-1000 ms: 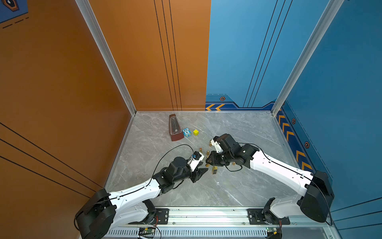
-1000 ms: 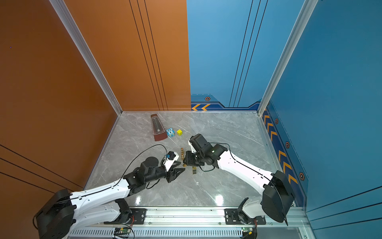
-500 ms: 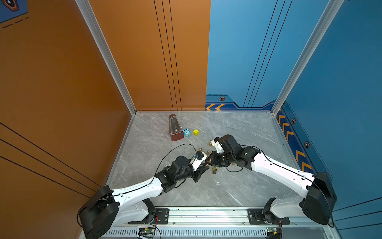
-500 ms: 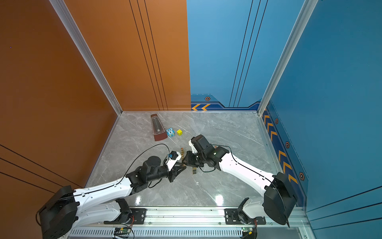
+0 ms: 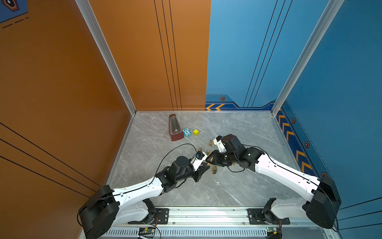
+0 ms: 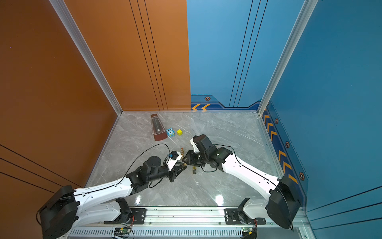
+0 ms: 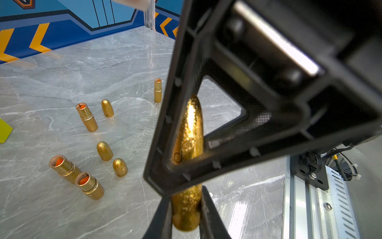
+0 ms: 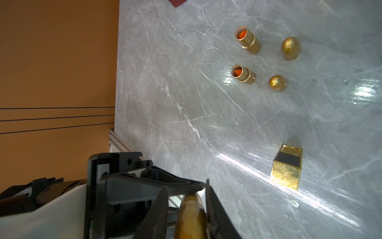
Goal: Open the lipstick cap
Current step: Open the cover of the lipstick.
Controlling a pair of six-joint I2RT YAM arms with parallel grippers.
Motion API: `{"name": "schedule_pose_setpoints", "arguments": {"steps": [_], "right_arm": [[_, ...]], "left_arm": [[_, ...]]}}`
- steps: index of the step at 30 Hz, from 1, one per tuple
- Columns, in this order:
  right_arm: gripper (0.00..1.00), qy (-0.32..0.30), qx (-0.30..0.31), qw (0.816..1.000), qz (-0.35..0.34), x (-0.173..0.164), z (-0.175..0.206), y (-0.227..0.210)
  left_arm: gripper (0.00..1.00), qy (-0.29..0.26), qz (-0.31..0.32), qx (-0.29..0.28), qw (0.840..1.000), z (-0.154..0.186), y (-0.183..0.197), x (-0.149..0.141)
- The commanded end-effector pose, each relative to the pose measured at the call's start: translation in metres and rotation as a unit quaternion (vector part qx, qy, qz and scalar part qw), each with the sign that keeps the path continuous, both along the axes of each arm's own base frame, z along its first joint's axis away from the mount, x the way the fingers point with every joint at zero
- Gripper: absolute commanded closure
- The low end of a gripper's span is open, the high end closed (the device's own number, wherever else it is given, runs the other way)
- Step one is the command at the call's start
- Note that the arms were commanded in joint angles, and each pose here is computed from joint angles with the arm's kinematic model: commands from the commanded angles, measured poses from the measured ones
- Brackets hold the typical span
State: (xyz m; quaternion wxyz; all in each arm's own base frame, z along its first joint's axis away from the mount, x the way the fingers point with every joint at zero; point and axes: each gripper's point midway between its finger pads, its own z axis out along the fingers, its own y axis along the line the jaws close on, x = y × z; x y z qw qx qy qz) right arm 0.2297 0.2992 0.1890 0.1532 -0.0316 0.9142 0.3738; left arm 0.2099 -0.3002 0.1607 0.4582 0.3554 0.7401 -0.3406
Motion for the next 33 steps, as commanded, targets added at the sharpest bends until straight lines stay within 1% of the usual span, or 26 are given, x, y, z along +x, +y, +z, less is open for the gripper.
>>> {"name": "schedule_pose_setpoints", "arguments": {"steps": [1, 3, 5, 12, 14, 19, 24, 33], "right_arm": [[0.60, -0.044, -0.018, 0.999, -0.010, 0.007, 0.014, -0.012], [0.56, -0.048, -0.022, 0.999, -0.010, 0.008, 0.013, -0.016], [0.55, -0.047, -0.024, 0.999, -0.006, 0.009, 0.011, -0.016], [0.71, -0.046, -0.033, 0.998, 0.005, 0.009, 0.003, -0.014], [0.74, -0.046, -0.034, 0.998, 0.005, 0.009, 0.003, -0.015], [0.75, -0.047, -0.032, 0.998, 0.015, 0.006, 0.002, -0.014], [0.73, -0.040, -0.037, 0.998, 0.022, 0.003, -0.004, -0.012], [0.81, -0.043, -0.036, 0.998, 0.025, 0.004, -0.003, -0.010]], "left_arm": [[1.00, -0.007, 0.001, 0.001, 1.000, 0.005, -0.003, 0.001], [1.00, -0.008, -0.003, 0.000, 1.000, 0.005, -0.005, 0.000], [1.00, -0.009, -0.005, -0.002, 1.000, 0.007, -0.006, 0.000], [1.00, -0.008, -0.001, -0.001, 1.000, 0.007, -0.006, 0.001], [1.00, -0.007, 0.002, -0.001, 1.000, 0.006, -0.005, 0.002], [1.00, -0.007, 0.009, -0.002, 1.000, 0.007, -0.004, 0.004], [1.00, -0.006, 0.012, -0.004, 1.000, 0.009, -0.004, 0.005], [1.00, -0.007, 0.018, -0.005, 1.000, 0.010, -0.004, 0.007]]}}
